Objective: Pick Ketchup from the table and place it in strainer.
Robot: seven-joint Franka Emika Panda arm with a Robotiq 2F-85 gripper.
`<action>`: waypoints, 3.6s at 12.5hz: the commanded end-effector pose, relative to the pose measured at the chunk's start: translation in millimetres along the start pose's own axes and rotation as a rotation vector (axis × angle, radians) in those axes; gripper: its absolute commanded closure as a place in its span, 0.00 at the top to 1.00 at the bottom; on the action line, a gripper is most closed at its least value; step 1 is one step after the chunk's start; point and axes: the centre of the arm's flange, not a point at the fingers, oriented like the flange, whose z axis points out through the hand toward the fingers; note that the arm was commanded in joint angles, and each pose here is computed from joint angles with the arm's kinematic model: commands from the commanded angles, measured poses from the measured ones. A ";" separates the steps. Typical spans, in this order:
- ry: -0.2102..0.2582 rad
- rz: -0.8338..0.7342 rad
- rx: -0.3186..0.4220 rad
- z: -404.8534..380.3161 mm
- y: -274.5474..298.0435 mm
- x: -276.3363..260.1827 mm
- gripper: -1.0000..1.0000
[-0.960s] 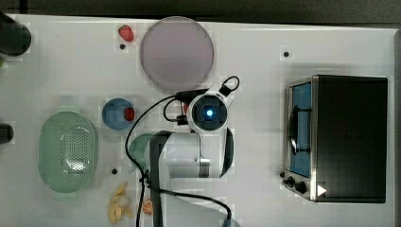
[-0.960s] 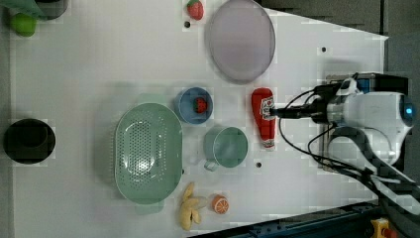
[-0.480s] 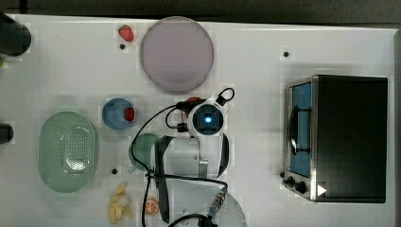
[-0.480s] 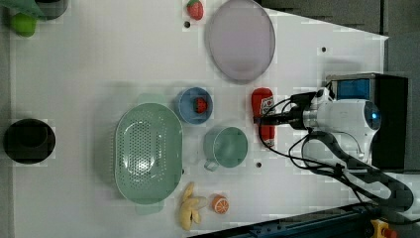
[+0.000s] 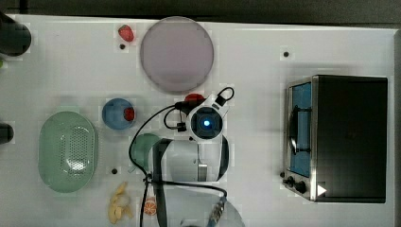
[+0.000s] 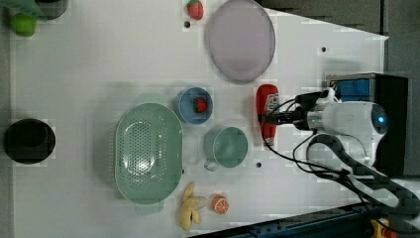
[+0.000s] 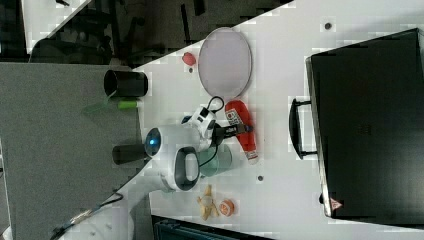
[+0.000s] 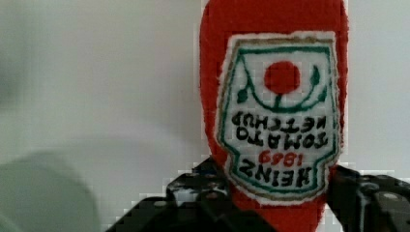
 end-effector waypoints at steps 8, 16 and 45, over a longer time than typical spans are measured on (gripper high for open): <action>-0.027 0.018 -0.045 -250.1 -88.3 15.0 0.58; 0.016 0.177 -0.019 -237.6 -272.2 1.2 0.58; 0.049 0.783 0.032 -331.3 -185.7 50.0 1.00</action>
